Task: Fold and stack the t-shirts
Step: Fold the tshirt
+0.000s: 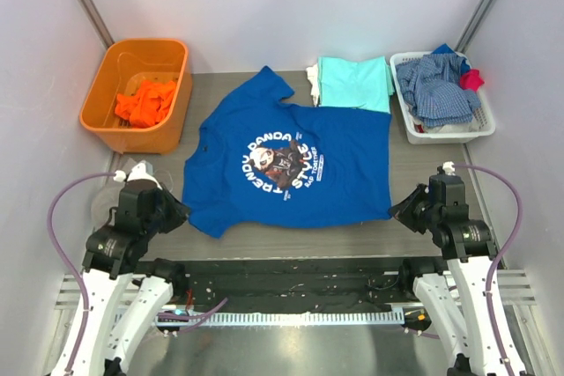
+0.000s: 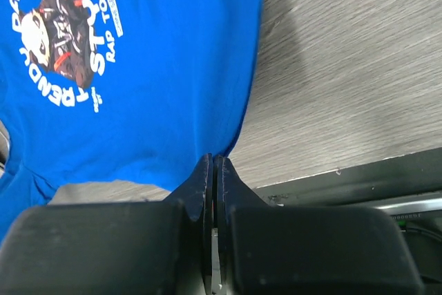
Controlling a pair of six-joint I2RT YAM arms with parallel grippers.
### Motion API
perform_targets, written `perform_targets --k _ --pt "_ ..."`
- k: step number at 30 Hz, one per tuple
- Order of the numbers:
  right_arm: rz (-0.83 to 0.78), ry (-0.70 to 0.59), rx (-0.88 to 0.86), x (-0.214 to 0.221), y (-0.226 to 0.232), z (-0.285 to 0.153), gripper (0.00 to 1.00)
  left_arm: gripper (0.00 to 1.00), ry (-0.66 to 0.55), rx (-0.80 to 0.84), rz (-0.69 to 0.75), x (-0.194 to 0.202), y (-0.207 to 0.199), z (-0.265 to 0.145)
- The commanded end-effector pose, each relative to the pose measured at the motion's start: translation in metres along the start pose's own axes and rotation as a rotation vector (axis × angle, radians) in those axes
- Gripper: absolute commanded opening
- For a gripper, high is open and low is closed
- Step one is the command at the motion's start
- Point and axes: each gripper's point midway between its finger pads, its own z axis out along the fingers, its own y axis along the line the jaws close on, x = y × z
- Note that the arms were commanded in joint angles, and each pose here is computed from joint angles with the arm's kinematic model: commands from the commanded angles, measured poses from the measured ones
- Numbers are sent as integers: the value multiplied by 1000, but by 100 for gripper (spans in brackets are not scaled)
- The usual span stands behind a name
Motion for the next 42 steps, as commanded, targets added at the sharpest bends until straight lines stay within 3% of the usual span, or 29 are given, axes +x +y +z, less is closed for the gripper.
perform_targets --k 1,12,22,42 --pt "29 -27 -13 -7 6 -2 1 0 -29 0 -31 -11 -6 0" --pt "132 -161 77 -49 4 42 1 0 -107 -82 26 -68 -32 56" --pt "152 -194 230 -62 -18 57 1 0 -166 -188 47 -103 -30 87" --pt "166 -170 312 -55 -37 86 1 0 -224 -156 46 -161 -76 146"
